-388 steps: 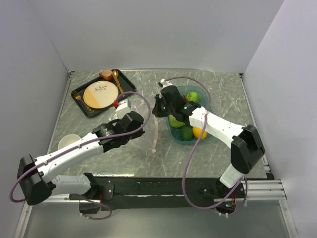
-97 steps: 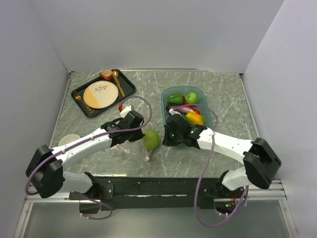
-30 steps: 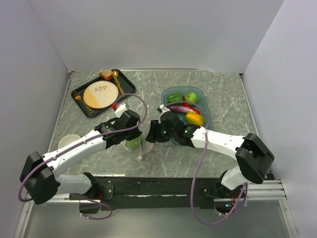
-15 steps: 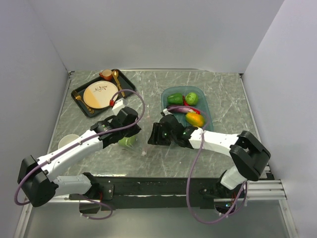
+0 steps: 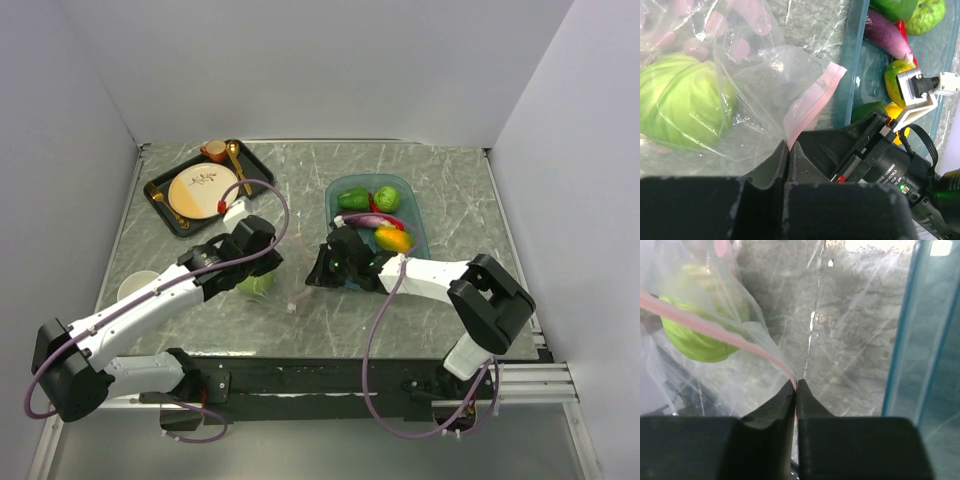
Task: Place the food in the zip-top bag and seal the zipper
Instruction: Adjust the zipper food storage bag at the center of the board, then pick up the fake fruit from the bin.
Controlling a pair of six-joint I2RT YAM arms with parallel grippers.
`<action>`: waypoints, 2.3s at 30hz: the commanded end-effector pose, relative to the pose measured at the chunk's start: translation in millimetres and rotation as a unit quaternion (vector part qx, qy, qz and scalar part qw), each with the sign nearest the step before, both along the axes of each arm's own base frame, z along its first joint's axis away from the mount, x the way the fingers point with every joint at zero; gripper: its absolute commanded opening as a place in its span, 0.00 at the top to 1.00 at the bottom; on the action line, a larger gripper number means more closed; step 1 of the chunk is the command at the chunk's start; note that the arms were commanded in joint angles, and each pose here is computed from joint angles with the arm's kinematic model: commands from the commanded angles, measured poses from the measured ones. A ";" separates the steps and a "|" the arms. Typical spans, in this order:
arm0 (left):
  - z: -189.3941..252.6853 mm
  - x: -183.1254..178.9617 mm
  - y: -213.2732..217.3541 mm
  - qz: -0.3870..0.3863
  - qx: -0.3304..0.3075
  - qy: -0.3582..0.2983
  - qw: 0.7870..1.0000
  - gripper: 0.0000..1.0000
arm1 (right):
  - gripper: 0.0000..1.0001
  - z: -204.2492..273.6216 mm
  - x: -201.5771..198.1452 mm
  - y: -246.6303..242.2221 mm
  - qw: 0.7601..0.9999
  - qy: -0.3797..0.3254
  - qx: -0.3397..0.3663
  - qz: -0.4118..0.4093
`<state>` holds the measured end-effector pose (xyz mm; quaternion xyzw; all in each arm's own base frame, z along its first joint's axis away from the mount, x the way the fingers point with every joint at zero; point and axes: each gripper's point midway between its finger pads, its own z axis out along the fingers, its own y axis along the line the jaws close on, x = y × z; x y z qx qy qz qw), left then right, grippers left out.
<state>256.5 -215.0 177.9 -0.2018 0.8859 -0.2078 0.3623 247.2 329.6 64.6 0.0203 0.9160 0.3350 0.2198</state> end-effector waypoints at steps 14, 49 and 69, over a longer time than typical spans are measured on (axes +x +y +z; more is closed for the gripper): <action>202.4 -4.9 64.5 0.064 -0.028 -0.155 0.985 0.99 | 0.99 281.7 13.7 -2.6 0.961 -0.254 0.041 0.098; 78.2 36.2 1.7 -0.061 0.010 -0.045 0.997 0.99 | 0.32 154.2 48.9 -94.1 0.977 -0.175 -0.093 -0.079; 31.5 30.9 -24.9 -0.108 0.001 0.013 0.994 0.99 | 0.15 61.0 45.2 -163.2 0.981 -0.051 -0.162 -0.090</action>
